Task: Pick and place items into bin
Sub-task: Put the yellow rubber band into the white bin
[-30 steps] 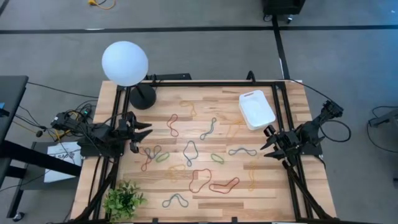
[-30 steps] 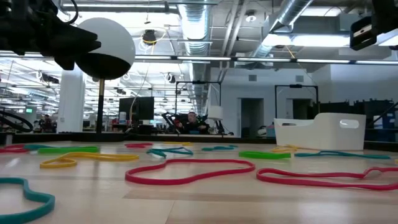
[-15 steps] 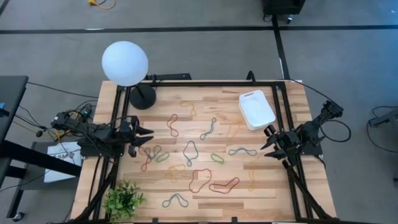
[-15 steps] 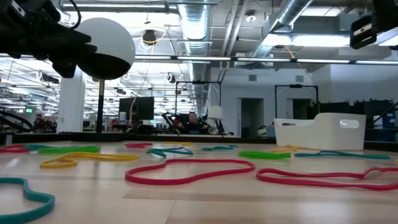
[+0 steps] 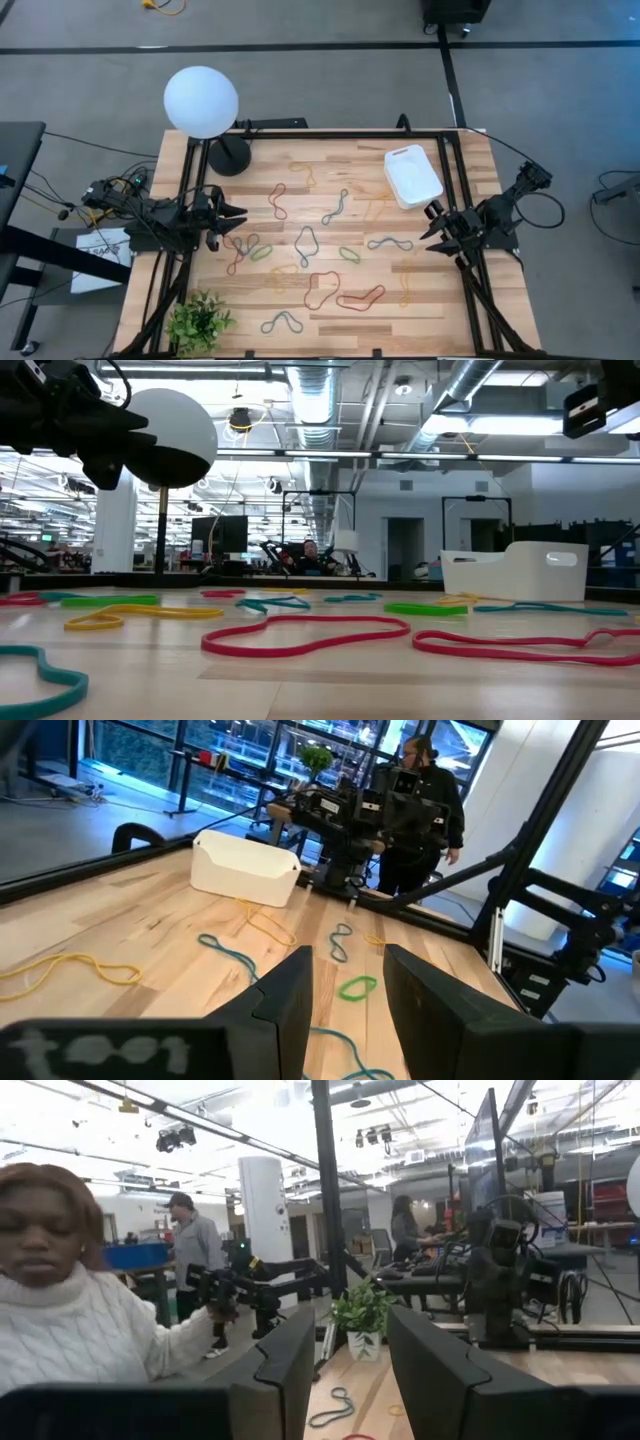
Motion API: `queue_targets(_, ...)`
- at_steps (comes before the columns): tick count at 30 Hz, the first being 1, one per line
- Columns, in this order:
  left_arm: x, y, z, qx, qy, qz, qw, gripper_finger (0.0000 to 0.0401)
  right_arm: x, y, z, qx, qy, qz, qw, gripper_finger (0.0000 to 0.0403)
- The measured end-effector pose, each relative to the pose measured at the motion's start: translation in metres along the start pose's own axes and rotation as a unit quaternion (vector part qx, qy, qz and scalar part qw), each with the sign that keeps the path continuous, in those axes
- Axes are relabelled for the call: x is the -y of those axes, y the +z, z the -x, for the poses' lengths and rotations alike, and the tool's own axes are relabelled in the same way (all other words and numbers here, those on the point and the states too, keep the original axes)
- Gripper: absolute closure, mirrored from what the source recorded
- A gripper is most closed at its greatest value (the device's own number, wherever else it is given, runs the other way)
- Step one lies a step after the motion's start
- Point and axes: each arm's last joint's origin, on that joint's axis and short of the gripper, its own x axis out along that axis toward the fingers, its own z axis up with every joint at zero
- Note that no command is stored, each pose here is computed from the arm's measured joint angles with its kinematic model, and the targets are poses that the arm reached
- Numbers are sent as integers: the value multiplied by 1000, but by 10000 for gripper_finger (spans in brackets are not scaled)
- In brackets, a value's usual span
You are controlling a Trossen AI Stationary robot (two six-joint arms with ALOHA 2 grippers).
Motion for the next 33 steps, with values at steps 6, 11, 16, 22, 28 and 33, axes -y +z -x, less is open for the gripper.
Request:
queue_targets(6, 0, 0, 0, 3, 5, 1, 1000, 287, 1, 7, 0, 37, -8, 28, 999, 280)
queue_targets(11, -3, 2, 0, 24, 59, 8, 998, 287, 6, 18, 1, 80, -40, 77, 993, 280)
queue_targets(16, -3, 1, 0, 23, 54, 18, 998, 287, 12, 14, -1, 39, -95, 98, 990, 280)
queue_targets(22, -1, 5, 0, 31, 30, 13, 999, 287, 19, 7, -5, 3, -148, 80, 986, 284)
queue_targets(28, 10, 50, 8, 69, 30, -47, 996, 287, 23, 41, -20, -50, -191, 95, 976, 273)
queue_targets(33, 19, 84, 10, 63, 54, -79, 993, 287, 32, 61, -50, -190, -267, 60, 943, 263)
